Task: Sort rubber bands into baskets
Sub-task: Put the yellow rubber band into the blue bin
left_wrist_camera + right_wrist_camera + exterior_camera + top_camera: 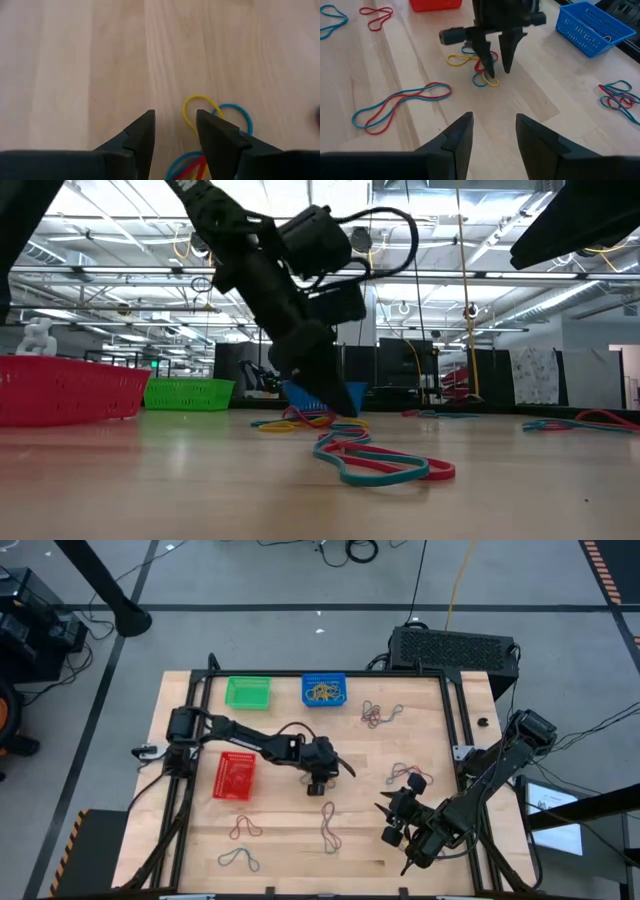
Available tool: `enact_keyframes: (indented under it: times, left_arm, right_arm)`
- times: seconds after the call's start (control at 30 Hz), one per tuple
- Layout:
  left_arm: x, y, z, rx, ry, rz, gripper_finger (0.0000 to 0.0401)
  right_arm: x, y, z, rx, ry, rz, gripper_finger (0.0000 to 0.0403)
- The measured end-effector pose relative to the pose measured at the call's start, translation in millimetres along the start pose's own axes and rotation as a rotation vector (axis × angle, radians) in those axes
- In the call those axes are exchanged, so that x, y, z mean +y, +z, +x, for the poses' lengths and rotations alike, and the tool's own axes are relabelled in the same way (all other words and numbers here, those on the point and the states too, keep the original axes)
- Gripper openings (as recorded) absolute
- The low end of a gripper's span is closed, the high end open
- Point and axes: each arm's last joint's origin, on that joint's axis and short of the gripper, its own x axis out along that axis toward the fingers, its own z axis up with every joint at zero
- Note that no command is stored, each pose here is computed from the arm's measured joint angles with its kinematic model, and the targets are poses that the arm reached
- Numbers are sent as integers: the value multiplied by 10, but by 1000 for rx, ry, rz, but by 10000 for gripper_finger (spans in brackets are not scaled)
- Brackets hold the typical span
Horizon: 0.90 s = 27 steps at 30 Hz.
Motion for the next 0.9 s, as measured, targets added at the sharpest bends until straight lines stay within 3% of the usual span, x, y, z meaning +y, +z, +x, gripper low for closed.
enact_keyframes:
  times: [0.53,0.67,0.9]
  left_arm:
    - [-25,-67,-19,76,-59,-4,147]
    - [-30,-56,-17,63,-67,0,112]
    - [-46,-4,-7,4,-69,32,10]
  right_arm:
    - [-13,27,26,-26,-21,1,141]
    - [-19,36,42,-25,-26,2,141]
    - [-17,39,44,-24,-24,6,141]
